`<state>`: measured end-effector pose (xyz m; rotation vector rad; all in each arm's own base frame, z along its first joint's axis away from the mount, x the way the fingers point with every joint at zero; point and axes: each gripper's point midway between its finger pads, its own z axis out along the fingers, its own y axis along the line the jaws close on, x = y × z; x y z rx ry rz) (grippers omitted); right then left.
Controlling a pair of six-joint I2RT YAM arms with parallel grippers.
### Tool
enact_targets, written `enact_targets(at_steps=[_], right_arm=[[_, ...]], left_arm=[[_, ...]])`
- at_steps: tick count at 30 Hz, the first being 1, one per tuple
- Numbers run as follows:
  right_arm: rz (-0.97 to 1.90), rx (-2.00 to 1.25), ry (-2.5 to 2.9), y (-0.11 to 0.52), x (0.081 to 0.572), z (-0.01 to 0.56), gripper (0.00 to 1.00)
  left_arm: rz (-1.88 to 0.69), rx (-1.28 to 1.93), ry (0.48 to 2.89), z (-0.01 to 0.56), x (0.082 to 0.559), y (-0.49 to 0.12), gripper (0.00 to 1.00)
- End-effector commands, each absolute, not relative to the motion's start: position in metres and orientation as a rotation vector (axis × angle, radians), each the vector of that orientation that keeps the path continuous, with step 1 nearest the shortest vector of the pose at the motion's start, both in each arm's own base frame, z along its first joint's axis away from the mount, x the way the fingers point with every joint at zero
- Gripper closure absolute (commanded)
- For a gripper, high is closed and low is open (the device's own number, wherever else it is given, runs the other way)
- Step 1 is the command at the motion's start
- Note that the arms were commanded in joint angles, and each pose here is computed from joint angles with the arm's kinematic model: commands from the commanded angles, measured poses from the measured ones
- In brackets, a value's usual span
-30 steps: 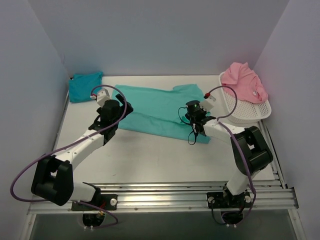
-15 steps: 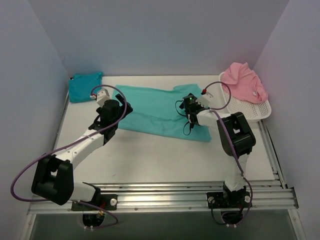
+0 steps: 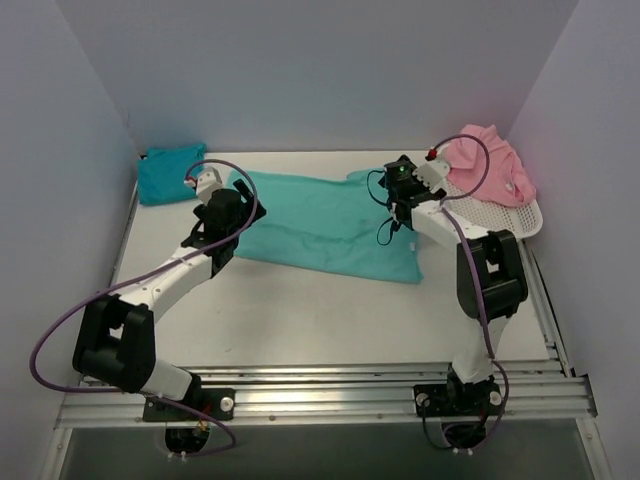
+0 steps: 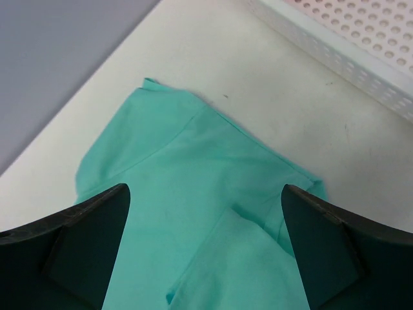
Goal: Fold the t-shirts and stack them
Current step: Fold the tshirt
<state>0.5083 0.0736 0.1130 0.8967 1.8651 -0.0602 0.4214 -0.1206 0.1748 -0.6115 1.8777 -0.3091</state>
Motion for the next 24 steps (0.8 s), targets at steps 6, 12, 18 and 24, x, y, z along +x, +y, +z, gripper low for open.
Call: enact_targets(at_steps=[6,12,18,24], right_arm=[[0.128,0.706,1.847,0.096,0.545,0.187,0.00],[0.137,0.666,1.929,0.088,0.598,0.153,0.00],[0.132,0.682,1.997,0.069,0.637,0.112,0.01],[0.124,0.693,2.013,0.064,0.652,0.090,0.01]], left_arm=[[-0.343,-0.505,1.925,0.193,0.528,-0.120,0.06],[-0.392,-0.517,2.001,0.176,0.582,-0.104,0.06],[-0.492,-0.506,2.058,0.156,0.605,-0.102,0.06],[-0.524,-0.478,2.083,0.142,0.616,-0.106,0.06]])
